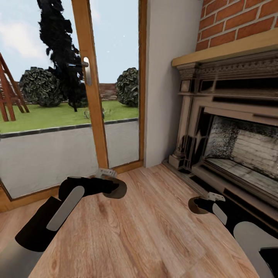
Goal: Place each of the two pumpkins and all three candles from the living room inside a cabinet in the living room (use any cabinet), then make sure every cabinet is closed, and position the cauldron so it is next to a table in the living room.
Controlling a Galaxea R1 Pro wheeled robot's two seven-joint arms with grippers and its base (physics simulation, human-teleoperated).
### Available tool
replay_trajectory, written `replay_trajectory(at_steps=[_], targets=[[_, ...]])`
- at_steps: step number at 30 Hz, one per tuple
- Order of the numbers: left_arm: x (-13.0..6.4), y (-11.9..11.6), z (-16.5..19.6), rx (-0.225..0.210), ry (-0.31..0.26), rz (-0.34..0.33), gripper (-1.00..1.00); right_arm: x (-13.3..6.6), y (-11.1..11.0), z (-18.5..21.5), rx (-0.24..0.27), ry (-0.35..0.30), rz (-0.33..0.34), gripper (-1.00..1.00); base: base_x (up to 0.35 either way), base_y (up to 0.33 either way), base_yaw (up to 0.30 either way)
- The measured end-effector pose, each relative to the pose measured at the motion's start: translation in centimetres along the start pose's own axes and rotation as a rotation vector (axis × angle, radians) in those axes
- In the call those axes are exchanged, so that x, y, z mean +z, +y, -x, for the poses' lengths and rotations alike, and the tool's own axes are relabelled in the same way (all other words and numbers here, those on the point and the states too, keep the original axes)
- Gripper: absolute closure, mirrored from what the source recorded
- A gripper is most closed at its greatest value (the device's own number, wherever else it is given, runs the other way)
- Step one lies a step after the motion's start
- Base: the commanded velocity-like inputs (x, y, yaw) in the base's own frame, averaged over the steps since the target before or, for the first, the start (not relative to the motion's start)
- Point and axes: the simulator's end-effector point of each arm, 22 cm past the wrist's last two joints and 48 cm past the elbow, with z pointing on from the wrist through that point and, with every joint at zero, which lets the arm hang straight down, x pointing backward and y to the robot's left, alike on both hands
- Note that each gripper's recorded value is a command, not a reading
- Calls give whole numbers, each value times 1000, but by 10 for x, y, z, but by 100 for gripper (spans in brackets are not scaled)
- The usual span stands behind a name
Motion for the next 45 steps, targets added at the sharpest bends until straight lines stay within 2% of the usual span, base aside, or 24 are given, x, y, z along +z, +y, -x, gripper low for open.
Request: replay_trajectory(at_steps=[6, 22, 31, 45], targets=[[0, 0, 0, 0, 0, -1, 100, 0, 3, 0, -1, 0, 14, 100, -260, 0, -205], [0, -1, 0, 0, -1, -2, 100, 0, 3, -2, -1, 9, 15, 100, -17, 0, -282], [-17, -5, 14, 12, -34, 3, 100, -15, 8, 16, 3, -25, 27, 100, 0, 0, -286], [-29, -7, 44, 11, -34, -1, 100, -32, 7, 42, -3, -22, 19, 100, 0, 0, -289]])
